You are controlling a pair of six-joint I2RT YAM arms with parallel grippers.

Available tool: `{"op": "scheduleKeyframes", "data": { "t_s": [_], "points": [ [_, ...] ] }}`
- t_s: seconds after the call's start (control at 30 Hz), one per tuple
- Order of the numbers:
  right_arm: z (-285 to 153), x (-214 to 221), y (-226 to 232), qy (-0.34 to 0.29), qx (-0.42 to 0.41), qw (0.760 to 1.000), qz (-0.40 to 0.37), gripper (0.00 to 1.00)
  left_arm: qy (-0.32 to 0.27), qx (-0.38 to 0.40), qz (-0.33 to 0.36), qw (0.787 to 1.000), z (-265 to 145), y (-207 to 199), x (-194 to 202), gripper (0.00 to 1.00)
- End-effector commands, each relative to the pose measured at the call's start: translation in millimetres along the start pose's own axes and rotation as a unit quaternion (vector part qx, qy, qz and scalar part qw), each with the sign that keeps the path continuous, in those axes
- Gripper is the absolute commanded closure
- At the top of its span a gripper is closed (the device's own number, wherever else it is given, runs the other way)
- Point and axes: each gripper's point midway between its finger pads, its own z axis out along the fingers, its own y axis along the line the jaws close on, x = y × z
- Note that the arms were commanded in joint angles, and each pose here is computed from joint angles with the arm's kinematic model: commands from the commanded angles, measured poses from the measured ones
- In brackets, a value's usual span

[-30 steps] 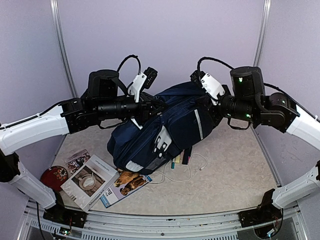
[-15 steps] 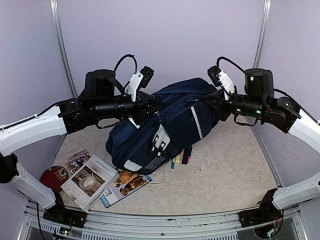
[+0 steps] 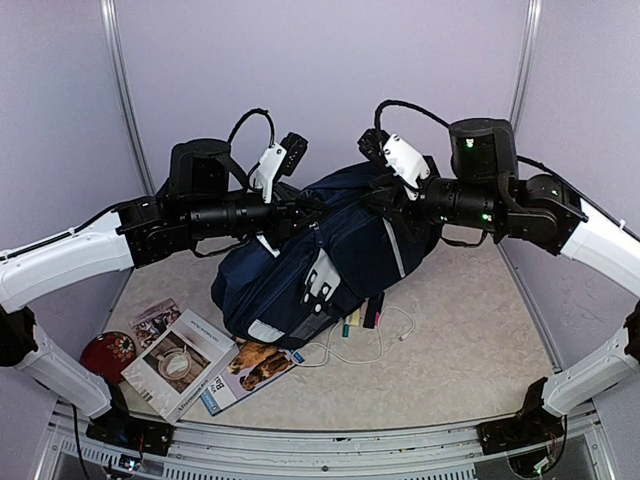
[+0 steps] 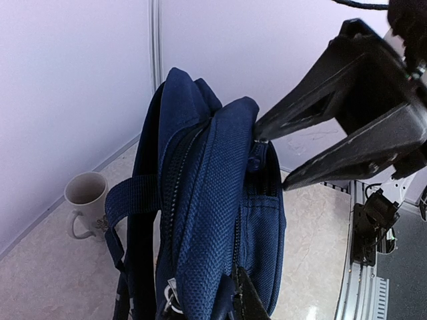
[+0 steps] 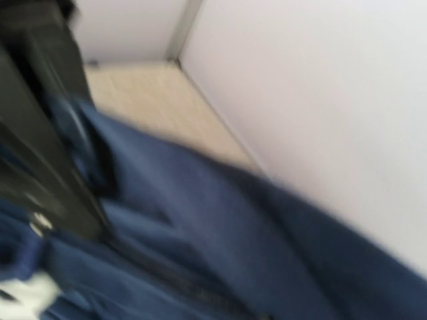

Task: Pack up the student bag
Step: Unzip the upper front pocket of the student bag.

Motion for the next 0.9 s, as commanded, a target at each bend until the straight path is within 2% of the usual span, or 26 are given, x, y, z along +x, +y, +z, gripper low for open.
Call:
{"op": "scheduleKeyframes", "data": {
  "t_s": [0.0,0.53,0.87],
  "points": [
    [1.5,19.1,-11.9,0.06,0.036,0.997,-0.034,0.69,-0.06,0.005,0.004,0.998,-10.2,-1.0,-38.5,1.0],
    [19.5,41.2,-35.1,0.164,0.084,0.98,-0.073,0.56,-0.057,0.025,0.022,0.998,-10.8,-11.9,-38.6,1.0],
    [26.6,39.9,-61.3,0.203,0.15,0.961,-0.112,0.59,-0.053,0.044,0.042,0.997,-9.3,-24.3,-35.0,1.0]
  ]
}}
